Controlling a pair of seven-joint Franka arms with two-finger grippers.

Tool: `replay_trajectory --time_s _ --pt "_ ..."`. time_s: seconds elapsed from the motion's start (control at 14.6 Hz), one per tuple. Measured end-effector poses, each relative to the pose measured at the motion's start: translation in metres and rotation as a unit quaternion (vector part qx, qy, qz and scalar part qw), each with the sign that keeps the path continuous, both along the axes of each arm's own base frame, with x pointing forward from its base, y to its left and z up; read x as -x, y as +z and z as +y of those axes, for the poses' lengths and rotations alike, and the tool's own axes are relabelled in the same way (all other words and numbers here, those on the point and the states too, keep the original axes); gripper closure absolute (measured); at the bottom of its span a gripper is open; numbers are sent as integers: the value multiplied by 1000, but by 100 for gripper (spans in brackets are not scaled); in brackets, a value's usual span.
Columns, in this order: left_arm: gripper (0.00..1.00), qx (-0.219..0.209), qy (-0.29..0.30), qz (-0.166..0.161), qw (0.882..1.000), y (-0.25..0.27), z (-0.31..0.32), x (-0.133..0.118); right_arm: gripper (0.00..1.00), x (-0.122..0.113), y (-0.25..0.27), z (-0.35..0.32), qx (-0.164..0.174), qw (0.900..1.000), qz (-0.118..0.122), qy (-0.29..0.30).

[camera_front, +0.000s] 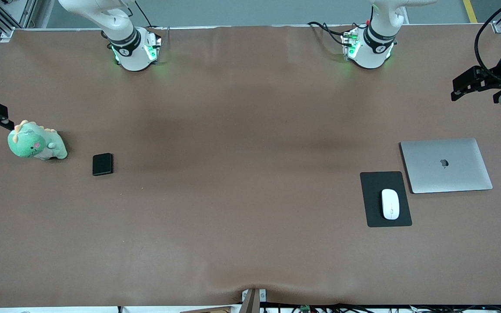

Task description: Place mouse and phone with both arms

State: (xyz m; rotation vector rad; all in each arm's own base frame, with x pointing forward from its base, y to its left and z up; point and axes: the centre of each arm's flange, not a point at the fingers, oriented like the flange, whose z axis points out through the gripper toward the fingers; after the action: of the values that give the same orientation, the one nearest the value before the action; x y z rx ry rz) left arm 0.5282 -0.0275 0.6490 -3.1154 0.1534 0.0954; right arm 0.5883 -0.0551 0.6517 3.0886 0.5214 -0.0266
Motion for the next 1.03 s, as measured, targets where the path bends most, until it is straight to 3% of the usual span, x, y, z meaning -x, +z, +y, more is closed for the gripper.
replay_trajectory --time_s 0.41,1.03 --pt "0 0 0 2 1000 -2 0 0 0 34 -17 -17 -7 1000 -1 -6" --pt "0 0 0 2 1000 -2 0 0 0 34 -17 -20 -6 1000 -8 -9"
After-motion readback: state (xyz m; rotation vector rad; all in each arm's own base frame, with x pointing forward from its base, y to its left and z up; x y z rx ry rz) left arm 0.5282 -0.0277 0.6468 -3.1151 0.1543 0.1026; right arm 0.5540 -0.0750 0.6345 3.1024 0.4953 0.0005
